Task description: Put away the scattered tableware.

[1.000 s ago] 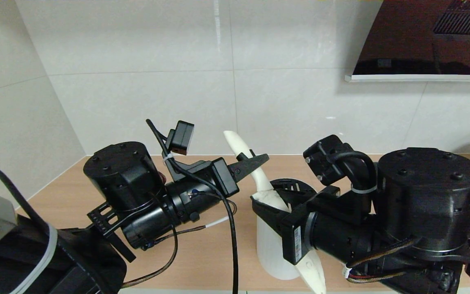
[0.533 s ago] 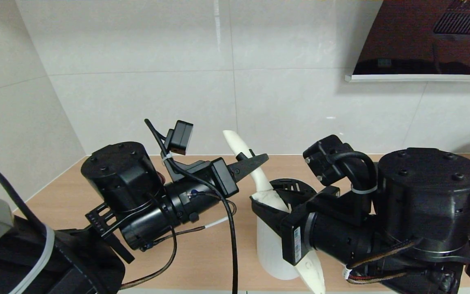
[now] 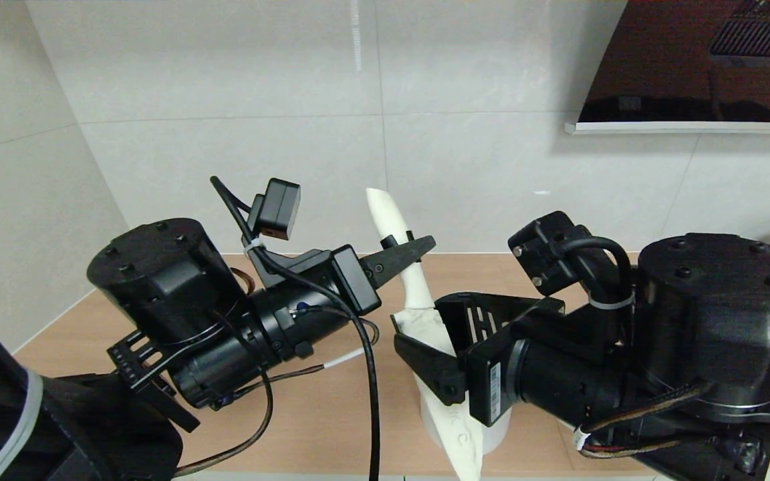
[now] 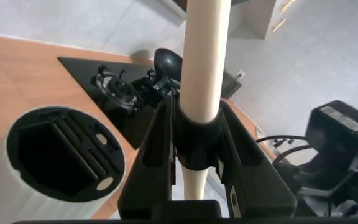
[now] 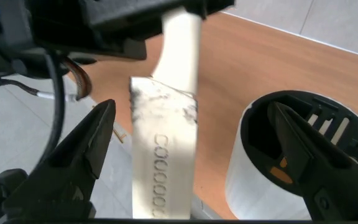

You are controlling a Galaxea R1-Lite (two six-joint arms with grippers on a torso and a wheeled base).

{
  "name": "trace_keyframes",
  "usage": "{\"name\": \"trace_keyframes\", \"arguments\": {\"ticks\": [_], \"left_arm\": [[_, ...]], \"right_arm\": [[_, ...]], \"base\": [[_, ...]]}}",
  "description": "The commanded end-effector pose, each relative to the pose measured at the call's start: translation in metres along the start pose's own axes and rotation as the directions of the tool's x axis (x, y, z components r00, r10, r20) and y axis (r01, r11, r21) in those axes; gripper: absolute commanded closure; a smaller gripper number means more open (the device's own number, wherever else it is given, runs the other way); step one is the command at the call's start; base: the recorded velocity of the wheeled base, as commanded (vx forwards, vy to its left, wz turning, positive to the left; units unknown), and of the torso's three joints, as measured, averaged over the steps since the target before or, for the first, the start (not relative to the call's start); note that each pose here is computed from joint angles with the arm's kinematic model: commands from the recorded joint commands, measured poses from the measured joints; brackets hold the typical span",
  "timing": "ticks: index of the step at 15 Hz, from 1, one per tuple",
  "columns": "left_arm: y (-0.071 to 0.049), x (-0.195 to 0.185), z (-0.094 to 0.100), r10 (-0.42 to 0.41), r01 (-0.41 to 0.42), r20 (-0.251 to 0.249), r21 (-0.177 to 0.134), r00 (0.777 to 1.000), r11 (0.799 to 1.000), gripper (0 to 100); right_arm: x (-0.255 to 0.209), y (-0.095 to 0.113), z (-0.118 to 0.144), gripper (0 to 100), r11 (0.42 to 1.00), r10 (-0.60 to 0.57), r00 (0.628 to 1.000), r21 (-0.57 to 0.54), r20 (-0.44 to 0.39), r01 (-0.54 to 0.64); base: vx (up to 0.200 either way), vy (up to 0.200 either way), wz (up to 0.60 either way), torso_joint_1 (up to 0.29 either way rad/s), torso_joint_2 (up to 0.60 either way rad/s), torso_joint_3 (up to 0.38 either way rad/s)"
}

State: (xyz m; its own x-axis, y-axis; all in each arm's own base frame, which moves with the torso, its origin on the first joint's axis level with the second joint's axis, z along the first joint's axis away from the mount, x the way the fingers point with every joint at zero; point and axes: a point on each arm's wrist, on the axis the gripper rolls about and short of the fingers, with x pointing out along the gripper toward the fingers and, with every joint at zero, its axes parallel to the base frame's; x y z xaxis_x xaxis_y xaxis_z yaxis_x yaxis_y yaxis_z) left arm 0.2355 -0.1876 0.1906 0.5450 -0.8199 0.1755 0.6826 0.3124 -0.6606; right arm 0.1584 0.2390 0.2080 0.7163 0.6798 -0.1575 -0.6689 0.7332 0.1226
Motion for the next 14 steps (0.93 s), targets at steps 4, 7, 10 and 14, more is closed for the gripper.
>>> {"name": "trace_keyframes", "arguments": {"ticks": [4, 7, 10, 14], "left_arm": [[-0.003, 0.006, 0.009, 0.086, -0.092, 0.063, 0.088, 0.994, 0.992, 100], [-0.020, 0.016, 0.035, 0.166, -0.189, 0.146, 0.161, 0.975, 0.969, 100], [-0.032, 0.029, 0.057, 0.256, -0.308, 0.215, 0.264, 0.943, 0.914, 100], [-0.022, 0.048, 0.061, 0.375, -0.485, 0.324, 0.400, 0.868, 0.778, 100]], "right_arm": [[-0.020, -0.018, 0.019, 0, 0.999, -0.043, 0.997, 0.020, 0.070, 0.042], [-0.035, -0.054, 0.038, 0, 0.984, -0.174, 0.974, 0.055, 0.143, 0.168], [-0.048, -0.070, 0.043, 0, 0.973, -0.228, 0.966, 0.059, 0.121, 0.222], [-0.045, -0.075, 0.041, 0, 0.974, -0.222, 0.969, 0.057, 0.105, 0.217]], "base": [[0.000, 0.000, 0.00, 0.000, 0.00, 0.000], [0.000, 0.000, 0.00, 0.000, 0.00, 0.000], [0.000, 0.000, 0.00, 0.000, 0.00, 0.000], [0.000, 0.000, 0.00, 0.000, 0.00, 0.000]]}}
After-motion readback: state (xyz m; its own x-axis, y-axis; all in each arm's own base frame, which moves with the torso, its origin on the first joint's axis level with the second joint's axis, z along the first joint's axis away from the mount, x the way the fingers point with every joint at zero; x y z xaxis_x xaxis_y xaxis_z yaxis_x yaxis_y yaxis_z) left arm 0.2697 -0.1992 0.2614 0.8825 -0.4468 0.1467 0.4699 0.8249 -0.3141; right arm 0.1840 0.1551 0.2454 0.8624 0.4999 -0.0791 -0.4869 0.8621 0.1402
